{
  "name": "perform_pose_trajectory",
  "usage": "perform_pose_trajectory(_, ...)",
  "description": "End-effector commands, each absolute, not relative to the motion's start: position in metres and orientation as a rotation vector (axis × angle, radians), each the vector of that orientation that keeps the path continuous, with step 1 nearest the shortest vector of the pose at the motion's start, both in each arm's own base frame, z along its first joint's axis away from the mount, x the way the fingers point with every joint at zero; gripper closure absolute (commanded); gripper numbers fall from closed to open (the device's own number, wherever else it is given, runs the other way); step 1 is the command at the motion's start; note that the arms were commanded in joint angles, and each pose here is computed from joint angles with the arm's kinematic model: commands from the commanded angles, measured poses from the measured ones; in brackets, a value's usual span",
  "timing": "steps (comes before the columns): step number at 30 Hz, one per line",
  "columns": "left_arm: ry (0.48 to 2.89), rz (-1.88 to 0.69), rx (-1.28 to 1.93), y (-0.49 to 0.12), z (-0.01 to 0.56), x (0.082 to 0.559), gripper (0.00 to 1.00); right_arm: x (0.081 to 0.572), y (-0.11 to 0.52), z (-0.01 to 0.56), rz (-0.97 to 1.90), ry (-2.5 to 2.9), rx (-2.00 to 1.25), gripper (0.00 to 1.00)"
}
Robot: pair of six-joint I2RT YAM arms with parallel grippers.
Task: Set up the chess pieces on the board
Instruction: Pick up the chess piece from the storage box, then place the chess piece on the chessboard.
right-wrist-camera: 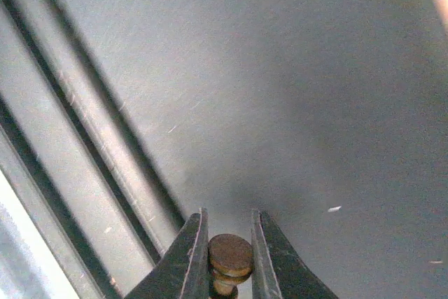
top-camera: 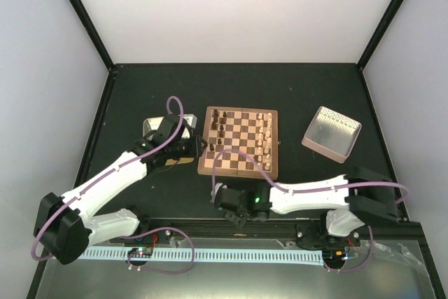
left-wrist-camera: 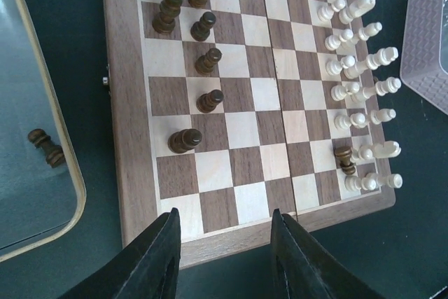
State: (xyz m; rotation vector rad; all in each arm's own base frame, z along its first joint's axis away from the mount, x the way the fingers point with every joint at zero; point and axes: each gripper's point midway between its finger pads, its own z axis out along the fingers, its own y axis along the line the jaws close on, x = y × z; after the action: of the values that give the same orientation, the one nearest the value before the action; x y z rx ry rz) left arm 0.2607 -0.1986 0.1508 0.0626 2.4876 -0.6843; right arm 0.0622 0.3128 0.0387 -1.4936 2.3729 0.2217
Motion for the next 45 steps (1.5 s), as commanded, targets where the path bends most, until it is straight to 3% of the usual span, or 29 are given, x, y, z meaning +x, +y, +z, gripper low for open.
perform_pose_trajectory(1,2.427,-0.691,-0.017,-0.19,0.16,0.263,0.63,0.11,0.318,0.081,0.429,2.412,-1.09,0.93)
perform_pose_trajectory(8,2.209,-0.915,-0.008,-0.208,0.197,0.264,0.6,0.197,0.315,0.165,1.0,2.398,-0.342,0.94)
perform_pose_trajectory(11,2.088,-1.005,0.055,-0.219,0.22,0.263,0.49,0.225,0.314,0.195,1.23,2.378,0.022,0.94)
perform_pose_trajectory(15,1.98,-1.043,0.135,-0.23,0.241,0.259,0.4,0.239,0.323,0.23,1.451,2.276,0.286,0.95)
perform_pose_trajectory(22,1.774,-1.149,0.249,-0.252,0.271,0.239,0.37,0.252,0.323,0.252,1.677,2.185,0.647,0.95)
perform_pose_trajectory(35,1.702,-1.215,0.273,-0.267,0.288,0.233,0.62,0.248,0.32,0.27,1.861,2.123,0.812,0.95)
perform_pose_trajectory(45,1.711,-1.157,0.343,-0.271,0.293,0.235,0.63,0.238,0.329,0.275,1.892,2.189,0.705,0.94)
